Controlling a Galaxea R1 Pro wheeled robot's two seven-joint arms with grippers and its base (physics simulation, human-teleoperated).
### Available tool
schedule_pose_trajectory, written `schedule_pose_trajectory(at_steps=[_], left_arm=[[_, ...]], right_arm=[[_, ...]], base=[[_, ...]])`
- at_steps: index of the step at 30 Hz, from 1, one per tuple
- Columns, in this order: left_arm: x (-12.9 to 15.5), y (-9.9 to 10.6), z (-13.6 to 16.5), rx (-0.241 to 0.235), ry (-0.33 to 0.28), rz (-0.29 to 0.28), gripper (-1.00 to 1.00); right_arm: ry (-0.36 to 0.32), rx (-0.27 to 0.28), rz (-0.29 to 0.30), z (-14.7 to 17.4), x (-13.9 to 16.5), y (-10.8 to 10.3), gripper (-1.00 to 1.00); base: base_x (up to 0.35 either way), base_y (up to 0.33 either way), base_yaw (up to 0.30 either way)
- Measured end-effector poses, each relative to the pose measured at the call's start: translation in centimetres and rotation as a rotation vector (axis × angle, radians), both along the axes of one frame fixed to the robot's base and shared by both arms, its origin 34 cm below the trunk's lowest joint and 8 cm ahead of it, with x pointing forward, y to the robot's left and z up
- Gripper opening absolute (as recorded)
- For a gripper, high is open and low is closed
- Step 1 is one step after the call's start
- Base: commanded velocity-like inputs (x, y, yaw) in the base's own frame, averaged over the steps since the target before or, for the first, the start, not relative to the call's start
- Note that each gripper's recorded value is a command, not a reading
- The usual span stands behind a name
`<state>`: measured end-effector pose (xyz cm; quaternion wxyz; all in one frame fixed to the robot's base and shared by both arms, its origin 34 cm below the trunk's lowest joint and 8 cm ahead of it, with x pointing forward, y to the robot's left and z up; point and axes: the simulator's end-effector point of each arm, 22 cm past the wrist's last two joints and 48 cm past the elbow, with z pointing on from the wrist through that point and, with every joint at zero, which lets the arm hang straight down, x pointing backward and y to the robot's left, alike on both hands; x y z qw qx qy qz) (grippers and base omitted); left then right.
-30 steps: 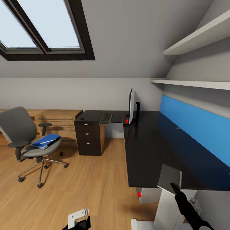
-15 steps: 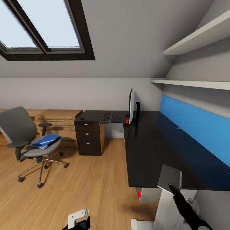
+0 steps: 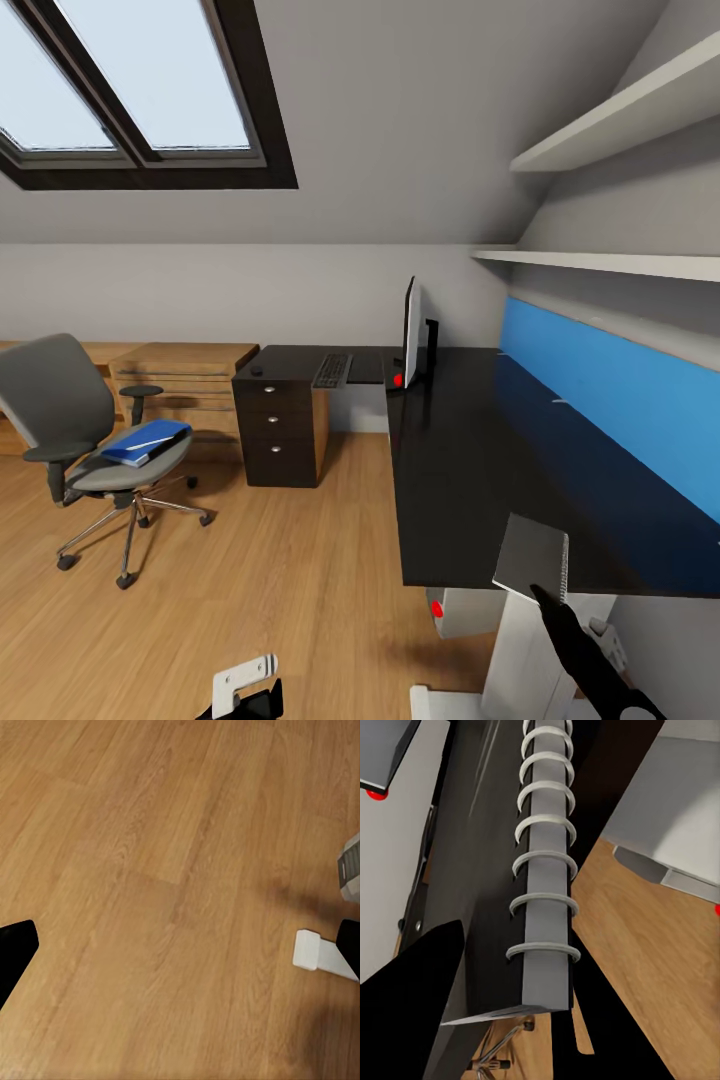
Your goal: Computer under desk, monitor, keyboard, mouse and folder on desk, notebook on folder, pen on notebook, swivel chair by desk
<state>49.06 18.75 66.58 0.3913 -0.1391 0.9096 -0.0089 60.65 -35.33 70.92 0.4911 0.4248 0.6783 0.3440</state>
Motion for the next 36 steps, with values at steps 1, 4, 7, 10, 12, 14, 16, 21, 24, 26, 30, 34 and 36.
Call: schedule_pose_trajectory(at_steps=[1,4,7,10,12,14,16,21,24,26,30,34,36], left_arm=[[0.0,0.0,0.0,0.0,0.0,0.0,1.0],[0.0,0.0,0.4,0.001,0.0,0.0,1.0],[0.1,0.0,0.9,0.001,0.0,0.0,1.0],[0.1,0.0,1.4,0.001,0.0,0.0,1.0],[0.1,0.0,1.7,0.001,0.001,0.0,1.0],[0.1,0.0,2.0,0.001,0.003,0.0,1.0],[0.0,0.0,2.2,0.001,0.007,-0.001,1.0],[0.0,0.0,2.9,0.002,0.01,-0.001,1.0],[0.0,0.0,3.4,0.002,0.011,-0.001,1.0],[0.0,0.0,3.8,0.002,0.01,-0.001,1.0],[0.1,0.0,4.5,0.002,0.01,0.0,1.0],[0.1,0.1,5.1,0.003,0.01,0.001,1.0],[0.1,0.1,5.4,0.004,0.009,0.001,1.0]], right_arm=[[0.0,0.0,0.0,0.0,0.0,0.0,-1.0],[-0.001,-0.001,0.001,0.4,0.0,0.0,-1.0],[-0.007,-0.002,0.002,1.1,0.1,0.0,-1.0],[-0.022,-0.002,0.007,2.1,0.3,0.2,-1.0],[-0.058,-0.003,0.018,3.7,0.8,0.5,-1.0],[-0.097,-0.007,0.03,5.6,1.4,0.8,-1.0],[-0.12,-0.013,0.051,6.9,1.7,1.7,-1.0],[-0.14,-0.028,0.092,8.8,2.1,3.3,-1.0],[-0.143,-0.032,0.096,9.5,2.2,3.4,-1.0],[-0.147,-0.033,0.098,10.0,2.2,3.4,-1.0],[-0.231,-0.071,0.149,15.0,3.2,5.5,-1.0],[-0.227,-0.188,0.18,18.9,4.0,7.6,-1.0],[-0.168,-0.248,0.151,20.1,4.3,7.7,-1.0]], base=[[0.0,0.0,0.0],[0.0,0.0,0.0],[0.0,0.0,0.0],[0.0,0.0,0.0],[0.0,0.0,0.0],[0.0,0.0,0.0],[0.0,0.0,0.0],[0.0,0.0,0.0],[0.0,0.0,0.0],[0.0,0.0,0.0],[0.0,0.0,0.0],[0.0,0.0,0.0],[0.0,0.0,0.0]])
